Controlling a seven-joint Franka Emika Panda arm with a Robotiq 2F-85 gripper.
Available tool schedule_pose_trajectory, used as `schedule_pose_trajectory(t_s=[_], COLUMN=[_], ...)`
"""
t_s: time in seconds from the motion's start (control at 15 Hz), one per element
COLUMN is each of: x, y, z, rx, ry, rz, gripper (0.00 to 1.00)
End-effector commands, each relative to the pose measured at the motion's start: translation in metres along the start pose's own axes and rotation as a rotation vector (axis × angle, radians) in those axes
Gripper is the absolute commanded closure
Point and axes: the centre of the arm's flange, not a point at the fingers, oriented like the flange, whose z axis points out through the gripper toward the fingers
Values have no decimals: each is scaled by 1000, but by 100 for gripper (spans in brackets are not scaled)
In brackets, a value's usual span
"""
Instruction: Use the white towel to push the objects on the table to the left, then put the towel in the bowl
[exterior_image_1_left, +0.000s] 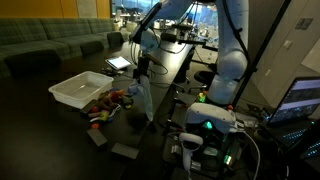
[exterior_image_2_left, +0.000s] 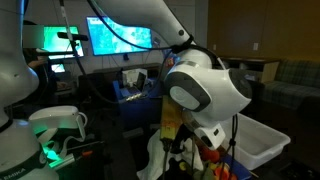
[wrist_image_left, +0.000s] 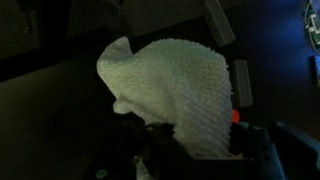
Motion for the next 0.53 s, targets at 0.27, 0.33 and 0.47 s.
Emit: schedule_pose_trajectory(t_s=[0.27, 0.33, 0.47], x=[104, 121, 155], y=[77, 86, 105], z=[-9, -11, -3], rx=[-137, -157, -209], ry=[202, 201, 209], rz=[100, 105, 117], gripper=[96, 96, 96])
